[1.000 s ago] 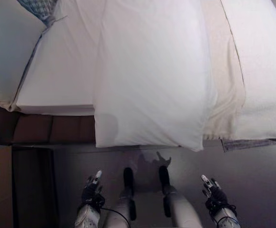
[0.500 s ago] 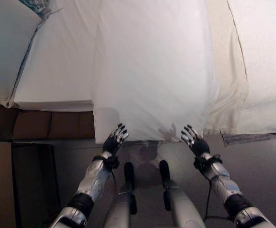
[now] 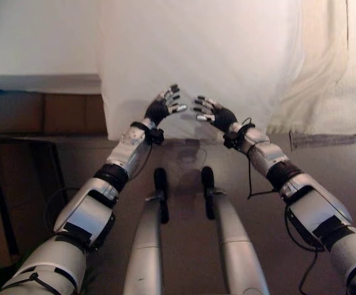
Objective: Make the bed
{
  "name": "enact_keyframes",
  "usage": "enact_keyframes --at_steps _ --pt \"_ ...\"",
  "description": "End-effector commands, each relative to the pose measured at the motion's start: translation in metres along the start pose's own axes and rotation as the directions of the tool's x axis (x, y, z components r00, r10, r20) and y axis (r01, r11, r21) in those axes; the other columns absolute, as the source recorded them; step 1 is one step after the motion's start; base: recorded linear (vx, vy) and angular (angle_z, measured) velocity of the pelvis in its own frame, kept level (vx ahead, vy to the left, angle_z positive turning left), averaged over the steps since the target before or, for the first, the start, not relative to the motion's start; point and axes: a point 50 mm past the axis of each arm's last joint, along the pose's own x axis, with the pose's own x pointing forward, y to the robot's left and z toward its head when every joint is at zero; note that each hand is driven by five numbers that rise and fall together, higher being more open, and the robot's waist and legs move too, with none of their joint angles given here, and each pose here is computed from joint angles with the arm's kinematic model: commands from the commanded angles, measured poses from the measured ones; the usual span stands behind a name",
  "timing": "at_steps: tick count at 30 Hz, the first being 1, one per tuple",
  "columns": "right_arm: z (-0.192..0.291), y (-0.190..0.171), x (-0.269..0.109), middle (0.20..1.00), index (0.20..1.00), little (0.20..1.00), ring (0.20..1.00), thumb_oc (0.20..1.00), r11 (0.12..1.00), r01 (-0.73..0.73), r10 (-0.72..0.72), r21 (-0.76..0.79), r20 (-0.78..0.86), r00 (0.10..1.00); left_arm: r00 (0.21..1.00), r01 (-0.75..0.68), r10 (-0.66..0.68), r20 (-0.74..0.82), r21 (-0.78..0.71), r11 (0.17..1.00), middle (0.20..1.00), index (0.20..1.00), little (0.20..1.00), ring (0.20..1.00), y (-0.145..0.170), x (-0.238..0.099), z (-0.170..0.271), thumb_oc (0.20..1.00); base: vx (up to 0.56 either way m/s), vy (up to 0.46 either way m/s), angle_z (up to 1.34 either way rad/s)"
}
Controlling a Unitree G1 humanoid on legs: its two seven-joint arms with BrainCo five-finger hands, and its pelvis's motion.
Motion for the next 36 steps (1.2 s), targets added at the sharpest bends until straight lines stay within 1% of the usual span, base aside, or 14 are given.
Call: enact_keyframes --at_steps 1,3,4,6,12,15,18,19,23,24,25,27,33,36 --pt "0.006 0.001 0.001 1.0 1.0 1.0 1.0 1.0 0.998 -0.019 0.017 0.064 0.037 0.999 0.999 0.0 0.0 0.048 -0.003 1.0 1.0 1.0 1.0 1.0 0.012 0.003 0.017 1.0 -0.01 0.025 -0.04" --pt "0.016 -0.009 0.005 1.0 1.0 1.0 1.0 1.0 0.997 0.045 -0.047 0.07 0.031 0.998 0.999 -0.033 0.034 0.019 -0.035 0.999 1.0 1.0 1.0 1.0 0.026 0.005 0.023 1.0 0.01 0.026 -0.01" --pt "0.024 -0.021 0.006 1.0 1.0 1.0 1.0 1.0 0.989 0.133 -0.134 0.059 0.019 0.991 0.996 -0.078 0.08 0.028 -0.062 0.995 1.0 1.0 1.0 1.0 0.037 0.008 0.034 1.0 0.01 0.042 0.0" --pt "0.032 -0.028 0.005 1.0 1.0 1.0 1.0 1.0 0.984 0.17 -0.171 0.049 0.024 0.985 0.994 -0.107 0.108 0.021 -0.067 0.992 1.0 1.0 1.0 1.0 0.045 0.007 0.038 1.0 0.0 0.001 -0.03" --pt "0.046 -0.061 -0.007 1.0 1.0 1.0 1.0 1.0 0.933 0.361 -0.361 0.001 -0.033 0.932 0.955 -0.288 0.293 -0.053 0.09 0.953 1.0 1.0 1.0 1.0 0.081 -0.001 0.048 1.0 0.0 0.002 -0.01" --pt "0.043 -0.085 -0.024 1.0 1.0 1.0 1.0 1.0 0.864 0.502 -0.504 -0.035 -0.083 0.86 0.888 -0.427 0.449 -0.096 0.19 0.884 1.0 1.0 1.0 1.0 0.098 -0.007 0.049 1.0 0.0 -0.025 0.0" --pt "0.041 -0.091 -0.029 1.0 1.0 1.0 1.0 1.0 0.844 0.535 -0.535 -0.027 -0.09 0.84 0.868 -0.457 0.485 -0.103 0.212 0.864 1.0 1.0 1.0 1.0 0.102 -0.01 0.049 1.0 0.0 -0.028 0.04" --pt "0.039 -0.102 -0.039 1.0 1.0 1.0 1.0 1.0 0.804 0.594 -0.593 -0.017 -0.092 0.8 0.816 -0.521 0.566 -0.117 0.275 0.808 1.0 1.0 1.0 1.0 0.112 -0.017 0.047 1.0 0.01 -0.035 0.04" --pt "0.03 -0.114 -0.052 1.0 1.0 1.0 1.0 1.0 0.743 0.669 -0.666 -0.005 -0.106 0.738 0.744 -0.597 0.652 -0.145 0.292 0.747 1.0 1.0 1.0 1.0 0.125 -0.028 0.04 1.0 0.0 -0.012 0.01" --pt "0.02 -0.123 -0.063 1.0 1.0 1.0 1.0 1.0 0.682 0.73 -0.721 0.041 -0.124 0.681 0.656 -0.673 0.731 -0.187 0.293 0.679 1.0 1.0 1.0 1.0 0.137 -0.043 0.028 1.0 0.0 0.0 0.0" --pt "0.02 -0.123 -0.064 1.0 1.0 1.0 1.0 1.0 0.682 0.73 -0.722 0.04 -0.125 0.681 0.656 -0.673 0.731 -0.188 0.293 0.679 1.0 1.0 1.0 1.0 0.136 -0.043 0.027 1.0 0.02 -0.039 0.03" --pt "0.008 -0.13 -0.075 1.0 1.0 1.0 1.0 1.0 0.629 0.776 -0.764 0.048 -0.148 0.628 0.567 -0.736 0.787 -0.244 0.278 0.617 1.0 1.0 1.0 1.0 0.142 -0.058 0.008 1.0 0.01 -0.027 0.05" --pt "-0.016 -0.139 -0.095 1.0 1.0 1.0 1.0 1.0 0.54 0.837 -0.817 0.091 -0.183 0.547 0.486 -0.786 0.81 -0.327 0.242 0.569 1.0 1.0 1.0 1.0 0.14 -0.077 -0.029 1.0 0.01 -0.009 0.03" --pt "-0.068 -0.144 -0.131 1.0 1.0 1.0 1.0 1.0 0.437 0.892 -0.839 0.118 -0.304 0.452 0.496 -0.786 0.744 -0.448 0.133 0.603 1.0 1.0 1.0 1.0 0.121 -0.101 -0.085 1.0 0.1 -0.029 0.05"
